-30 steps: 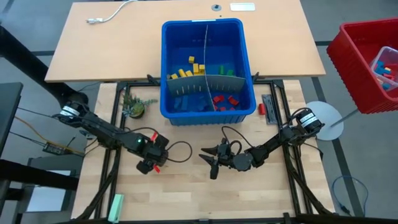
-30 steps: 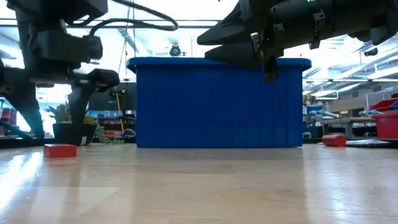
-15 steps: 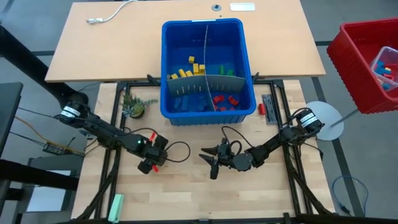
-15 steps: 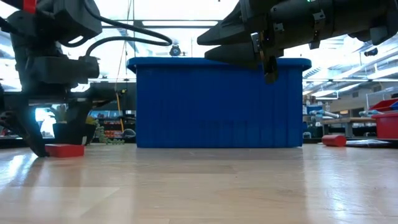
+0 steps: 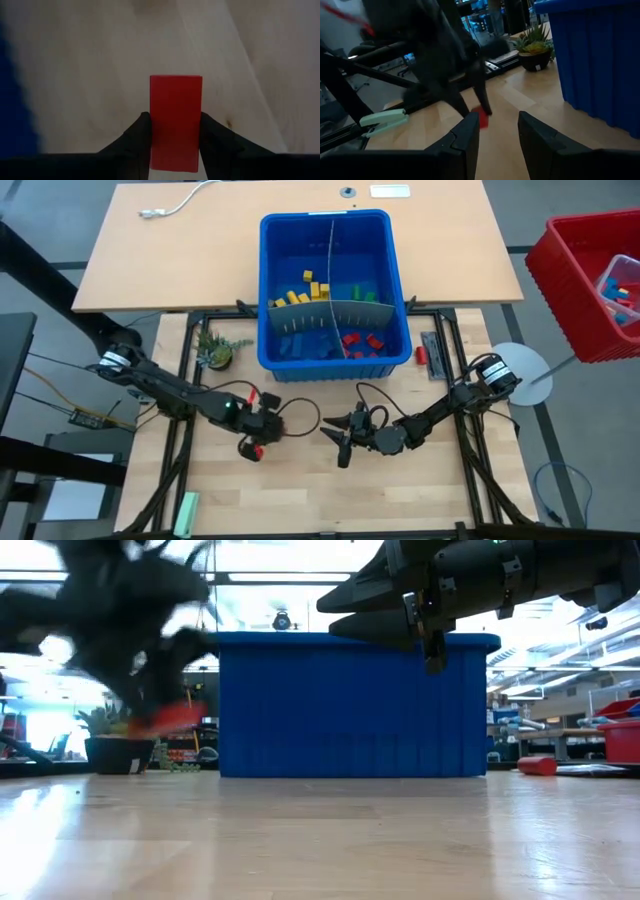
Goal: Sort blocks
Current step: Put the orange block with the other orange blocks into the blue bin
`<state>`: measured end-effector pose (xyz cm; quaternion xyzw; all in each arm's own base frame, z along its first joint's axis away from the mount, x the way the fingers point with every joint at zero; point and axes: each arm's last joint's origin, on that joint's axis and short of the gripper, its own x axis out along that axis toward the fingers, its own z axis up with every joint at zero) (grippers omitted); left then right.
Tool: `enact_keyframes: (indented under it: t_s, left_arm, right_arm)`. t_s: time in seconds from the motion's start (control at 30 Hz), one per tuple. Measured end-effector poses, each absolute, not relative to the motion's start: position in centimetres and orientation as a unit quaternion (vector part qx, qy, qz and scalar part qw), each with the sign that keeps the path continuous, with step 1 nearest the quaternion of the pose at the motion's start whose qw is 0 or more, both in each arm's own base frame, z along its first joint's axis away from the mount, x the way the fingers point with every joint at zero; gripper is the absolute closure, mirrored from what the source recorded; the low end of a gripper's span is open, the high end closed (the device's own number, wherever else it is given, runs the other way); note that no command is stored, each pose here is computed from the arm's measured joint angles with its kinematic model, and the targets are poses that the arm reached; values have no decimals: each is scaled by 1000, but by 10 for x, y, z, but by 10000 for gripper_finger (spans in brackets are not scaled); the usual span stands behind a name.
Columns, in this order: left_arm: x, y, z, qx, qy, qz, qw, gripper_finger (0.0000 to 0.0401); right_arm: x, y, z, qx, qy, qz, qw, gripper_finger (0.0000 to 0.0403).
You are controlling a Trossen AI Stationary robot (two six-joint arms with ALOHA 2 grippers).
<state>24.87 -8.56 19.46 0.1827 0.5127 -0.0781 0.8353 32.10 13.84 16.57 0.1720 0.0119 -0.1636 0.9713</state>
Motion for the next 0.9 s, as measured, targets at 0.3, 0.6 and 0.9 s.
enact_keyframes:
  t_s: [0.3, 0.6, 0.9]
  left_arm:
    - [305, -66, 324, 239, 291, 65, 924, 266]
    - [329, 7, 396, 170, 74, 172, 967, 266]
    - [371, 63, 368, 159, 22, 213, 964, 266]
  right_arm:
    - [321, 138, 166, 172, 12, -164, 971, 277]
    - [321, 138, 166, 172, 12, -164, 971, 277]
    - [321, 138, 166, 172, 12, -165, 971, 277]
